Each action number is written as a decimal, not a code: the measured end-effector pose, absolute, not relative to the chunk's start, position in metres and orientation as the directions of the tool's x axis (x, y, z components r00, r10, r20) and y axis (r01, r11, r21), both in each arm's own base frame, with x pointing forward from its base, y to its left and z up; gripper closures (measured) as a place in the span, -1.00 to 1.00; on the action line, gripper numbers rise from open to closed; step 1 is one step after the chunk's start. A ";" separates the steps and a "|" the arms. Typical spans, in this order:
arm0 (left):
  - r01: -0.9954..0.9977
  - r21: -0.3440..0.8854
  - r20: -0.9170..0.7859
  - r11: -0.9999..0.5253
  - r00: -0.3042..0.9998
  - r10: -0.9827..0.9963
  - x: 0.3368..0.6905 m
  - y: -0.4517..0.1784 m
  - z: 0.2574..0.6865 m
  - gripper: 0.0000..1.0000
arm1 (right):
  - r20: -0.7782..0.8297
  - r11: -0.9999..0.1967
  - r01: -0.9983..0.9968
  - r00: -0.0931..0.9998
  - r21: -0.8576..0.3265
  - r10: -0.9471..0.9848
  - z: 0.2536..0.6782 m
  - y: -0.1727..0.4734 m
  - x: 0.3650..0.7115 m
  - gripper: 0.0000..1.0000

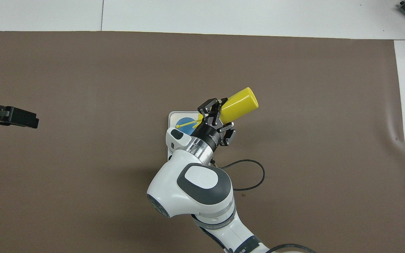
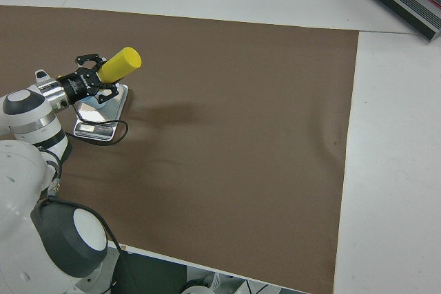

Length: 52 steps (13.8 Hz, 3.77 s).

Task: Pour seasoning into cup on scale with both arms
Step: 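Tilt the bottle nozzle-down over the cup with the right gripper, then turn the bottle upright and carry it back with the right gripper, then lower the bottle onto the table with the right gripper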

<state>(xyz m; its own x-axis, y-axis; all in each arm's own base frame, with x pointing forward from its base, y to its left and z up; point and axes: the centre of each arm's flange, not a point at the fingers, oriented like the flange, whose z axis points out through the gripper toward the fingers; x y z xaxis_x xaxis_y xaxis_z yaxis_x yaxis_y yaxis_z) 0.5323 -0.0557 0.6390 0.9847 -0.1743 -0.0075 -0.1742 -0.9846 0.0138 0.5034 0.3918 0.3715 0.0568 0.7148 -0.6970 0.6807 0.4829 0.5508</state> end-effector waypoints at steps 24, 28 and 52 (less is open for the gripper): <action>-0.174 0.014 -0.008 -0.985 0.985 -0.174 0.532 -0.056 0.639 -1.00 | -0.062 -0.287 0.838 0.354 0.465 0.933 0.511 0.200 0.541 -0.08; -0.174 0.014 -0.008 -0.985 0.985 -0.174 0.532 -0.056 0.639 -1.00 | 0.066 -0.406 0.844 0.410 0.351 0.910 0.516 0.153 0.545 -0.08; -0.174 0.014 -0.008 -0.985 0.985 -0.174 0.532 -0.055 0.639 -1.00 | 0.772 -0.584 0.811 0.381 -0.015 0.509 0.342 -0.087 0.538 -0.08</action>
